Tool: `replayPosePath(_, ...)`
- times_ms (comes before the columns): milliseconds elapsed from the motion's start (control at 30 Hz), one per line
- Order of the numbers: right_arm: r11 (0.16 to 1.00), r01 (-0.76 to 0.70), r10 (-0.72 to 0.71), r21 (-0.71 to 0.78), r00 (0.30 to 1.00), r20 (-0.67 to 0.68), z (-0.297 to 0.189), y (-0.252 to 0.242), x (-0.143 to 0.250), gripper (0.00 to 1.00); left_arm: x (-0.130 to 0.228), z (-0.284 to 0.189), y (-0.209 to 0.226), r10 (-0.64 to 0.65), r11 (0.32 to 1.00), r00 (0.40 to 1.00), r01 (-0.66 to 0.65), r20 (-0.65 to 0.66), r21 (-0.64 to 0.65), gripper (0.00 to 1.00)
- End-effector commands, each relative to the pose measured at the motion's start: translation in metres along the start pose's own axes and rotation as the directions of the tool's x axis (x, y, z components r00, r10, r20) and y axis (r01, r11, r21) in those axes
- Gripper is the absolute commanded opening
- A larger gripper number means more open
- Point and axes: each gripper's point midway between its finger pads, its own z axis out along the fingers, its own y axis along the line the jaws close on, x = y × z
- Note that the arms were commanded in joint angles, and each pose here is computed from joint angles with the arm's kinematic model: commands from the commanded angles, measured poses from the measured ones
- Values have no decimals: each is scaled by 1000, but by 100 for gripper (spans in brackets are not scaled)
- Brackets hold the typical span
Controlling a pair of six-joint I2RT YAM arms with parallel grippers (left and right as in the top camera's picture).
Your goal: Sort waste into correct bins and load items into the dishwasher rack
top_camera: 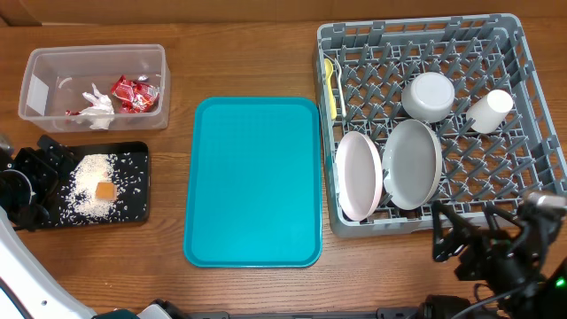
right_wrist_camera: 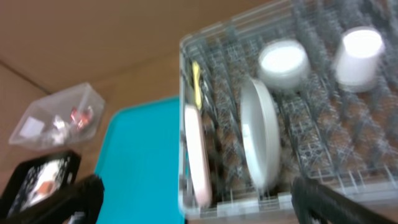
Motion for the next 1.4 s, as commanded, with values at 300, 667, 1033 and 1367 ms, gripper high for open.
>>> replayPosePath(300, 951, 225, -183, -210, 962, 204, 75, -6, 70, 100, 3, 2, -3, 29, 1000, 1000, -29, -10, 12, 100)
replayPosePath(667, 917, 324, -202, -233, 881, 429, 120, -14, 78, 100, 3, 2, -3, 29, 1000, 1000, -29, -10, 12, 100)
replayPosePath(1033, 986, 163, -123, -38, 855, 503, 128, -58, 61, 100, 3, 2, -3, 29, 1000, 1000, -29, -10, 12, 100)
replayPosePath(1367, 987, 160, -142, -2, 884, 446, 146, -72, 84, 100, 3, 2, -3, 29, 1000, 1000, -29, -9, 11, 100)
